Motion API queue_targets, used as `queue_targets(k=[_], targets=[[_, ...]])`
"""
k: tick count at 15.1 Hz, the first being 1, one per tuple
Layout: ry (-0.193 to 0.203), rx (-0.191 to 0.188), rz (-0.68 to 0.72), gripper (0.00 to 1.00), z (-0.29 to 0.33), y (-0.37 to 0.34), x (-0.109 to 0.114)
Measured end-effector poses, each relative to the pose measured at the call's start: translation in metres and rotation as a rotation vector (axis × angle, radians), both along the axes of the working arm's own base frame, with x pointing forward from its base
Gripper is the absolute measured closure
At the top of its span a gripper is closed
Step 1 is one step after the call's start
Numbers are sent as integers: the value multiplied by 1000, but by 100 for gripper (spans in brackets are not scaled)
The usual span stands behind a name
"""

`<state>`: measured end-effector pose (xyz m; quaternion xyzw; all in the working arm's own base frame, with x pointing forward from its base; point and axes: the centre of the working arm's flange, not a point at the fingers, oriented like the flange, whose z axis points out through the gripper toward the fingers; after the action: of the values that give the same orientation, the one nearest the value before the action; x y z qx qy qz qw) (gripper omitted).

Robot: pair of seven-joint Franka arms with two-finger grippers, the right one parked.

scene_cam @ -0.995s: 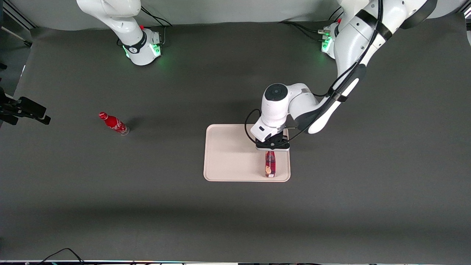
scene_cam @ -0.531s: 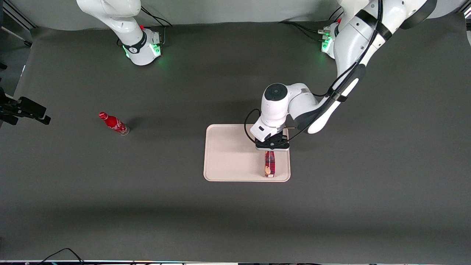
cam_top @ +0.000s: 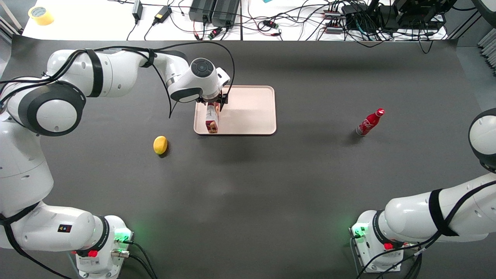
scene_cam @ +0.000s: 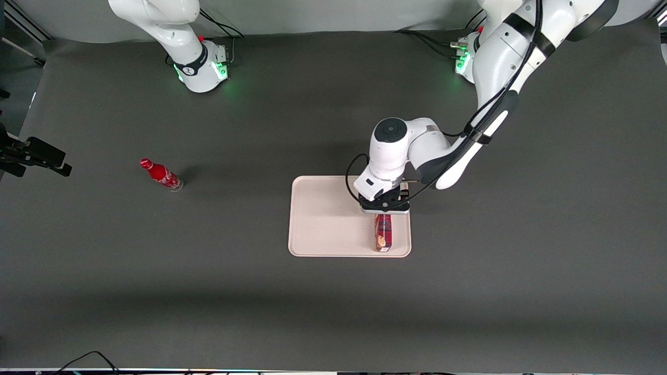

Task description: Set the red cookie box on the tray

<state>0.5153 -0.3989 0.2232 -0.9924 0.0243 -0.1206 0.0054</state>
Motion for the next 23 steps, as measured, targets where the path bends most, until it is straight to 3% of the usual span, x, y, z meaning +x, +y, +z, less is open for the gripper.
queue_targets(k=[2,7,11,12,14,16,18,21,23], targets=[[0,0,0,1,0,0,0],[-23,-17,5,0,13,-4,8],[-118,-37,16,0,67,-5,23],[-142,-26,22,0,84,-4,24],[-140,3,79,0,116,3,24],[-102,46,77,0,148,16,24],[-14,89,63,0,185,48,32],[99,164,-9,0,254,139,63],[173,154,-69,0,294,208,76]])
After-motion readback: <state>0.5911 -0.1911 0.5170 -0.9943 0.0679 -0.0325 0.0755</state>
